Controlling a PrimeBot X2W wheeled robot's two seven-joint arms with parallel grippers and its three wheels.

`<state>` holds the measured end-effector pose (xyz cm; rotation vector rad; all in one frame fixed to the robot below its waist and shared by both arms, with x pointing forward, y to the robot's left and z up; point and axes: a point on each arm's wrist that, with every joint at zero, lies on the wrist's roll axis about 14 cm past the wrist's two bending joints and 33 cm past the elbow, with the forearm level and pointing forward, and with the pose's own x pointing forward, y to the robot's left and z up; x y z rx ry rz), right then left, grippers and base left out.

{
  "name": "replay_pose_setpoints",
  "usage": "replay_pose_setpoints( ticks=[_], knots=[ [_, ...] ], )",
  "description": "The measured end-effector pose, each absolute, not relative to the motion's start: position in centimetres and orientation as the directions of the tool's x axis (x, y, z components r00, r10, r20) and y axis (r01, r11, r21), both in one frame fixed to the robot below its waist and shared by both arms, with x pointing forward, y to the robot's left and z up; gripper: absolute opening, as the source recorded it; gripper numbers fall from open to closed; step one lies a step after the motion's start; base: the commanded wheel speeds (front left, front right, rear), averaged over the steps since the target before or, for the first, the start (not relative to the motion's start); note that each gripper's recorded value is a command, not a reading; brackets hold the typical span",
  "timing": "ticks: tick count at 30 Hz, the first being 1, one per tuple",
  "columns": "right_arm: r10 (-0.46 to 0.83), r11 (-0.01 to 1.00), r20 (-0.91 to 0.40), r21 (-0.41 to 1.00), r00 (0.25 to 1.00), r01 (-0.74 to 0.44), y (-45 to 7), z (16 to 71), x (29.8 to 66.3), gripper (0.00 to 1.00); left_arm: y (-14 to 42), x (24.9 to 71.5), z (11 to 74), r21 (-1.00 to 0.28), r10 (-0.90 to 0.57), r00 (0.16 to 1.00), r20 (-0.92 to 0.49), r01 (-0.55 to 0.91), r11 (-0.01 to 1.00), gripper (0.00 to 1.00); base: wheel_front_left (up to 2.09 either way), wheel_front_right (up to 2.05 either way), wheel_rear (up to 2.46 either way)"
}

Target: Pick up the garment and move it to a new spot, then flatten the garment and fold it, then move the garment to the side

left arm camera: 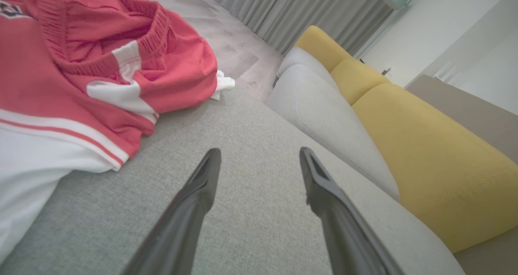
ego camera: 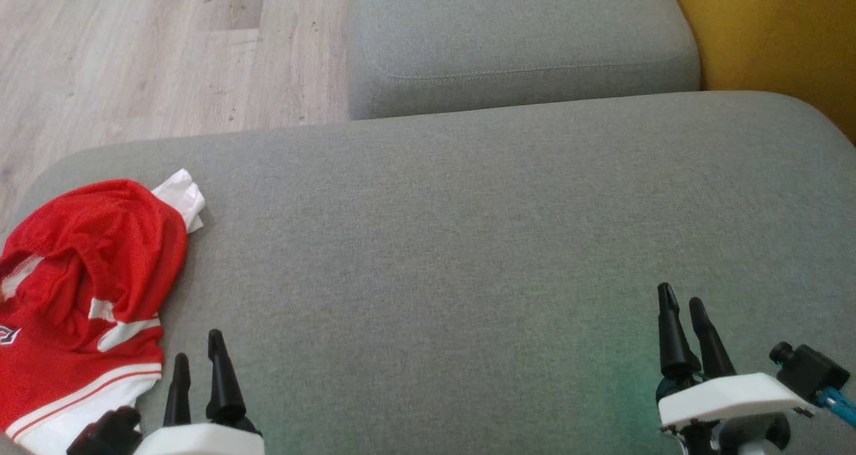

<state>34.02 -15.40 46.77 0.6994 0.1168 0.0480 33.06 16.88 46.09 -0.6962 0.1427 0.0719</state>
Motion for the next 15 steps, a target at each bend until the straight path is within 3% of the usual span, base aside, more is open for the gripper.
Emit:
replay_pose_setpoints(
  ticks=[15],
  knots=[
    [0.126, 0.883, -0.037, 0.46, 0.991, -0.095, -14.3, 47.9, 33.8, 1.0, 15.7, 32.9, 47.4, -0.458, -0.012, 0.996, -0.084, -0.028, 0.888, 1.0, 0.0, 0.0, 0.0]
  ],
)
